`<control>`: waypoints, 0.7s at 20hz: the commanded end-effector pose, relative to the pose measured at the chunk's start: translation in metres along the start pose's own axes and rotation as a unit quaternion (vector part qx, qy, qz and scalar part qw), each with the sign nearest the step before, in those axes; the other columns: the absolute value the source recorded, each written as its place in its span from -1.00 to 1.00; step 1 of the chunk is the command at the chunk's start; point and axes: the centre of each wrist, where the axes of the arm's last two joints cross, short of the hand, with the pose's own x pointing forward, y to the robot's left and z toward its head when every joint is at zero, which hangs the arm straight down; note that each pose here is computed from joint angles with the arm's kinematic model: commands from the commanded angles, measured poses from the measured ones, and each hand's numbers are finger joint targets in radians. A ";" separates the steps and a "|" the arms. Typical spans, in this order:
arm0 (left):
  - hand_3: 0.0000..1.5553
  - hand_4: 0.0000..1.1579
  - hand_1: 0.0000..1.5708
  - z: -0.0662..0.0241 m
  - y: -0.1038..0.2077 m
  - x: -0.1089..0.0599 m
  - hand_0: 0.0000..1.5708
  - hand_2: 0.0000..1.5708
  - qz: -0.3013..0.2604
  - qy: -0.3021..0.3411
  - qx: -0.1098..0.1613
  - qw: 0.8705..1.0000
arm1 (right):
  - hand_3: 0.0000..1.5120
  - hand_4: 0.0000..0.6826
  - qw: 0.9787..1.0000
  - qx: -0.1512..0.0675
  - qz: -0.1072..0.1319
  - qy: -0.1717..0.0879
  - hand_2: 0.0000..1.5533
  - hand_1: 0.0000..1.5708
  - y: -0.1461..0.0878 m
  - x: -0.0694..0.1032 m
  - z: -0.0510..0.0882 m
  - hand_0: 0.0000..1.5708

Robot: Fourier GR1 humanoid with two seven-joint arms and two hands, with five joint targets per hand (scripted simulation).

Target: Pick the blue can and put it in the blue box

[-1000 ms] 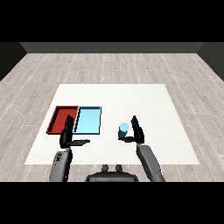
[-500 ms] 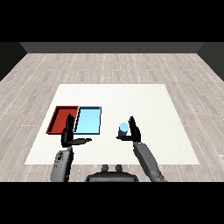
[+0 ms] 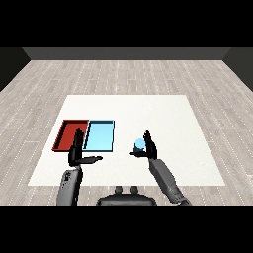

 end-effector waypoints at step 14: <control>-1.00 -1.00 -1.00 -0.0095 0.002 -0.004 -1.00 -1.00 0.000 0.006 0.005 1.000 | 0.25 -1.00 0.999 -0.032 0.034 0.011 0.39 0.12 0.030 0.000 -0.021 0.12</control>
